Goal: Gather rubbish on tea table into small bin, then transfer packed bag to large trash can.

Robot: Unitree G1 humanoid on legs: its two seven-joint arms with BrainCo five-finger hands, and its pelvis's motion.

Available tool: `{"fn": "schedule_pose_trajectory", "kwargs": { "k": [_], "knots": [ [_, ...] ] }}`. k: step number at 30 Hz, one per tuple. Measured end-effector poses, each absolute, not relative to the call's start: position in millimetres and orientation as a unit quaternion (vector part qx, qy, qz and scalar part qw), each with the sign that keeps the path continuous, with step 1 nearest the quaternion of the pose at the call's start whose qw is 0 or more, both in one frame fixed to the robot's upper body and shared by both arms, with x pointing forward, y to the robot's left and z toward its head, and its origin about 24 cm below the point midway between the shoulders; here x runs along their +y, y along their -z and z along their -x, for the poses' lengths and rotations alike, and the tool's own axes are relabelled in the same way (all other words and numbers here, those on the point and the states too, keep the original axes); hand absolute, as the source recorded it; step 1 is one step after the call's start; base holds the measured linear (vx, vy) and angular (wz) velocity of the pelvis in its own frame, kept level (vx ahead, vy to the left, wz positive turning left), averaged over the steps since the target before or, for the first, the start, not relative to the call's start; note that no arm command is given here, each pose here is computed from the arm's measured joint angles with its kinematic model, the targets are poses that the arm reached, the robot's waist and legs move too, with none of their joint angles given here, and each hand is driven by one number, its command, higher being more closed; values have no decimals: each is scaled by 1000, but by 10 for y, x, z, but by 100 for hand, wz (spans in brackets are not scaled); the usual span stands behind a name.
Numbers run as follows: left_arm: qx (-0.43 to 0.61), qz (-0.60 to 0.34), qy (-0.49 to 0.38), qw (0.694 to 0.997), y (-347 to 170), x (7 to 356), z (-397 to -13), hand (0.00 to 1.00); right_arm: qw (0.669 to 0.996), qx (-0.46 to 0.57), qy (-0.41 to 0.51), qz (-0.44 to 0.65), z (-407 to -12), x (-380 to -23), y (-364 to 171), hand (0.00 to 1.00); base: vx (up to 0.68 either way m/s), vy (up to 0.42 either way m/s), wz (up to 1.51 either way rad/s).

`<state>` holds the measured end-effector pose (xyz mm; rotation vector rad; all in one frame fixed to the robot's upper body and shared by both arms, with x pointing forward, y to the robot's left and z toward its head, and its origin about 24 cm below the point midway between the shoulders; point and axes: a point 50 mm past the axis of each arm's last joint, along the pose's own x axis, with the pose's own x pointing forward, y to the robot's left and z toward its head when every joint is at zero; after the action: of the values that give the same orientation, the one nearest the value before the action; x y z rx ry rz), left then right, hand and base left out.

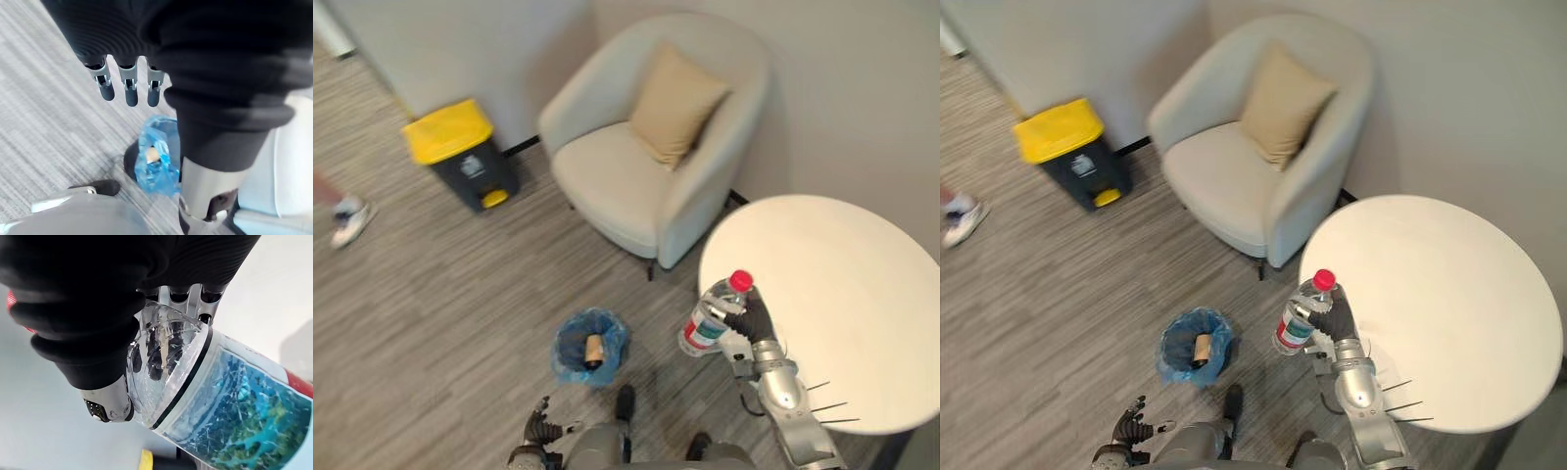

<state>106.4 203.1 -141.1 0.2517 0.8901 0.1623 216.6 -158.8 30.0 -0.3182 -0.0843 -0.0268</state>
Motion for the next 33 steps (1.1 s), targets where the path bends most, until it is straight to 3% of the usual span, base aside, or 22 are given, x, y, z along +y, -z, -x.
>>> {"fn": "schedule_pose_trajectory", "kwargs": {
  "k": [8,20,29,33],
  "knots": [
    [440,-151,-60,883,1444,2037,-1039,0,981,-13,74,179,-2316,-1768,-179,100,-4,113,80],
    [444,-163,-63,879,1446,2121,-1057,0,975,2,23,219,-2332,-1780,-132,100,-10,66,61],
    [385,-139,-79,909,1295,2073,-1535,0,961,-45,-4,271,-2830,-1805,-417,100,0,-124,28],
    [324,-106,-95,935,1093,1952,-1984,0,958,-101,25,267,-3059,-1722,-713,100,-115,-85,12]
  ]
}}
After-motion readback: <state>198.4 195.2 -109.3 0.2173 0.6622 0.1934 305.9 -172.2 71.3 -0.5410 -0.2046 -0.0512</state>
